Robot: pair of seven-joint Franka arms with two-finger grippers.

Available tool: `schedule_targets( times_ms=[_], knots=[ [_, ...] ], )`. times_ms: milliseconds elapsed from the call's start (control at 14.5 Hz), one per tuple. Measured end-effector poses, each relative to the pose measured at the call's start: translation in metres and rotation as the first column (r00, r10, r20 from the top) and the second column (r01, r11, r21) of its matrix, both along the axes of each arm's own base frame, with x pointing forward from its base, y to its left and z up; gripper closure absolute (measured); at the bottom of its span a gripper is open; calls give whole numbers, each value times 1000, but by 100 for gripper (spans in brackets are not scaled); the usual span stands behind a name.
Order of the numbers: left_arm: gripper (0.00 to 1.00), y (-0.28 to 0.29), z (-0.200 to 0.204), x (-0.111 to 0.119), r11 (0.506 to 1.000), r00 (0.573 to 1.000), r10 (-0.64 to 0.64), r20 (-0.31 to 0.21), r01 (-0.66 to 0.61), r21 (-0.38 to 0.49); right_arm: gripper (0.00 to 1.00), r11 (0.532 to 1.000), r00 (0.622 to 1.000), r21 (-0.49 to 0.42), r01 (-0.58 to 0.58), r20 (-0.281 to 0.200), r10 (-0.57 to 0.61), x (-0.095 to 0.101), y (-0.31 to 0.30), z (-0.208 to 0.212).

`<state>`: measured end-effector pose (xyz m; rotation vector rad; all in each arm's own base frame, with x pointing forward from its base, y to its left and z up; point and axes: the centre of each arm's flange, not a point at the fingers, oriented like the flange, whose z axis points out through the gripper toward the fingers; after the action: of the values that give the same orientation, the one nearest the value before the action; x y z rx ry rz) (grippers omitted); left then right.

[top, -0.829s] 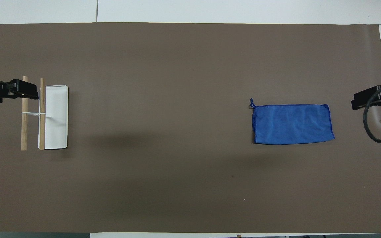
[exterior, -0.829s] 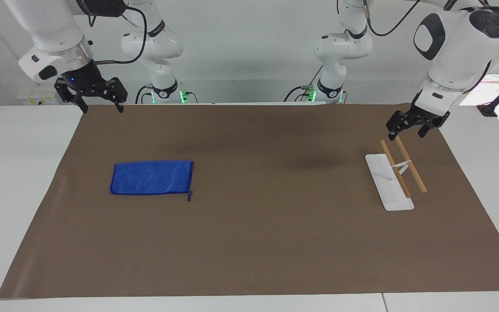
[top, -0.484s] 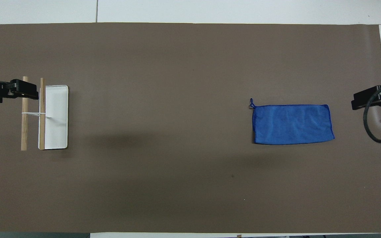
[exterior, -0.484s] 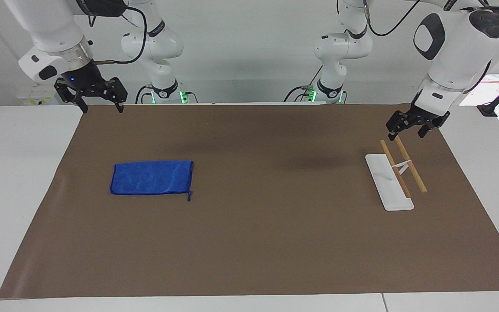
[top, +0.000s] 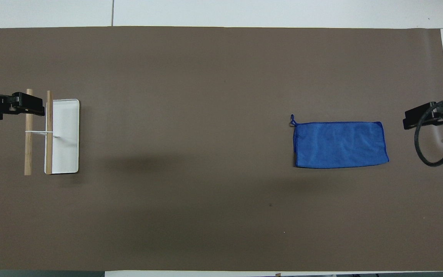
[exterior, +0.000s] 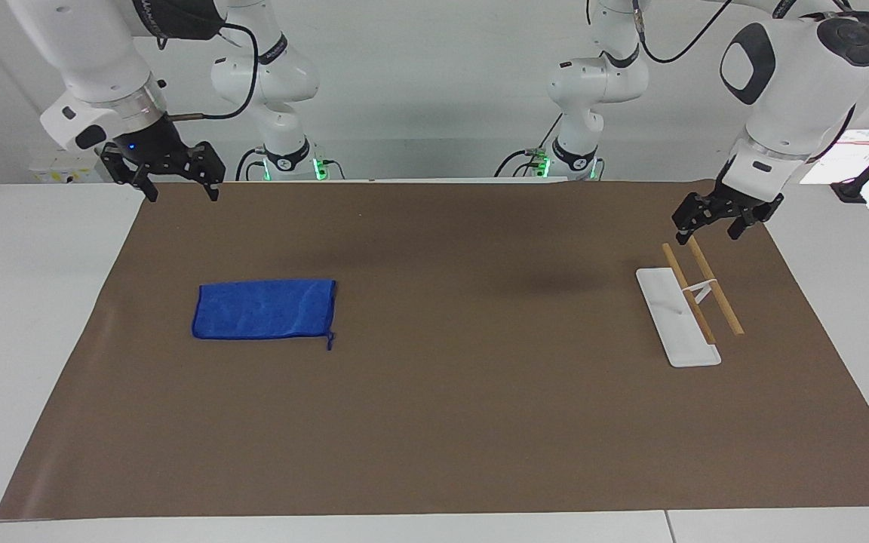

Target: Right arm passes towel to left arm to hang

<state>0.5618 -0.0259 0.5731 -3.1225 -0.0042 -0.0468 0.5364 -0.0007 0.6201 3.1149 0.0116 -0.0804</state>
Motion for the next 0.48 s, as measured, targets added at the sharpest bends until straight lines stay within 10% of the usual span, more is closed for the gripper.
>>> schedule_targets(
  times_ms=[484],
  knots=[
    [0, 0, 0, 0, 1000, 1000, 0, 0, 0, 0, 0, 998, 998, -2, 59, 27, -59, -9, 0, -25]
  ],
)
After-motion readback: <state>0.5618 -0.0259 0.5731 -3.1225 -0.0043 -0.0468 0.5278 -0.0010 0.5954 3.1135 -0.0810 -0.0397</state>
